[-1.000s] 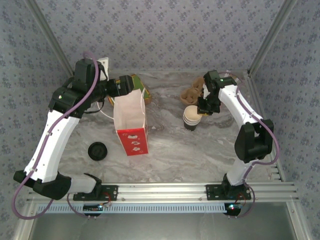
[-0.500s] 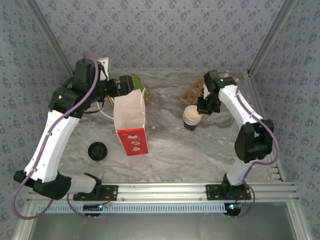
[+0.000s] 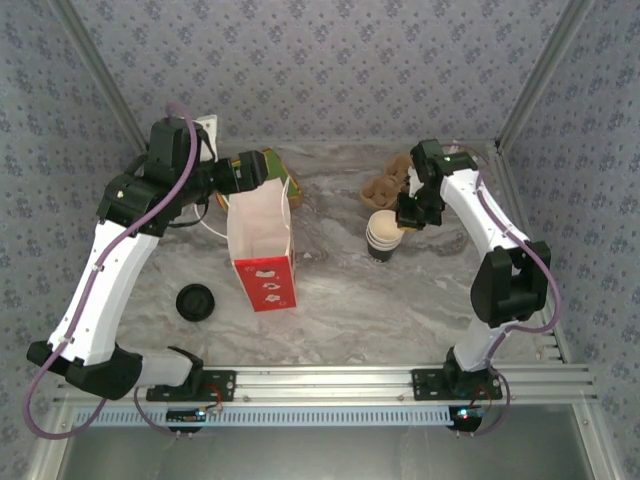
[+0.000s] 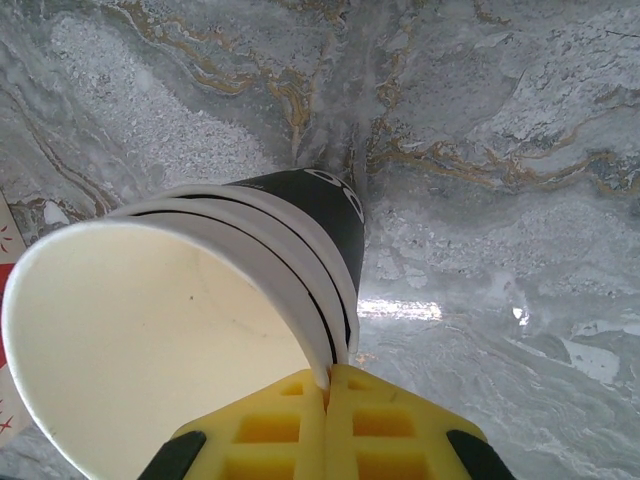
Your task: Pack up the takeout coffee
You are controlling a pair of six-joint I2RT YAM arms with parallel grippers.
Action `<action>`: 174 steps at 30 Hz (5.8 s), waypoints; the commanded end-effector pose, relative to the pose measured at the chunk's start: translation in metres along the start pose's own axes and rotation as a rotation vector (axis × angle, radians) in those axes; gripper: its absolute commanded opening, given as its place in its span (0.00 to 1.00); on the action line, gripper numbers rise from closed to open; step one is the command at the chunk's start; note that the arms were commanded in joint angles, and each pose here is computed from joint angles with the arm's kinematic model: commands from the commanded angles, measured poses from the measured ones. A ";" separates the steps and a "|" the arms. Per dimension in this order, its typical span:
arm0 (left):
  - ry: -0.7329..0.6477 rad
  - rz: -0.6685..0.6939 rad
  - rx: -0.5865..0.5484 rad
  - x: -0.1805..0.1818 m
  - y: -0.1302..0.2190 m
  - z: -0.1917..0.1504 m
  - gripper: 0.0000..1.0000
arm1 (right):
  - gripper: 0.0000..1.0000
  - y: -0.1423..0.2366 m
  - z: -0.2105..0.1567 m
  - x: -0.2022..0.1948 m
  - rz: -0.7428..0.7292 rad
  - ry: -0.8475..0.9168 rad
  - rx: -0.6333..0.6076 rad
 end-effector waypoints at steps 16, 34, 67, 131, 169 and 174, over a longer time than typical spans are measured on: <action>-0.018 -0.036 -0.031 -0.013 0.012 0.007 1.00 | 0.00 0.011 -0.001 0.003 0.000 0.016 -0.010; -0.154 -0.320 0.079 -0.155 -0.014 -0.022 0.87 | 0.00 0.010 -0.005 0.003 0.006 0.004 -0.011; 0.224 -0.280 0.641 -0.144 -0.203 -0.174 0.37 | 0.00 0.010 -0.005 0.001 0.015 0.003 -0.024; 0.390 -0.319 0.828 -0.142 -0.242 -0.225 0.35 | 0.00 0.003 -0.004 -0.005 0.070 -0.036 -0.011; 0.305 -0.305 0.723 -0.145 -0.216 -0.179 0.45 | 0.00 0.055 -0.003 0.001 0.064 -0.046 -0.109; 0.278 -0.301 0.695 -0.147 -0.203 -0.164 0.49 | 0.00 0.071 -0.003 0.003 0.065 -0.047 -0.144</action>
Point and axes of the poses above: each hand's point on the last joint's axis, 136 mm out from that joint toward the fingers, its own y axis back along the fingers, its own x axis along the line the jaws close on, z = x × y, the point moved 1 cm from there along y, back along the fingers, and after that the axes turned 2 degrees about y, right-handed, at the moved point
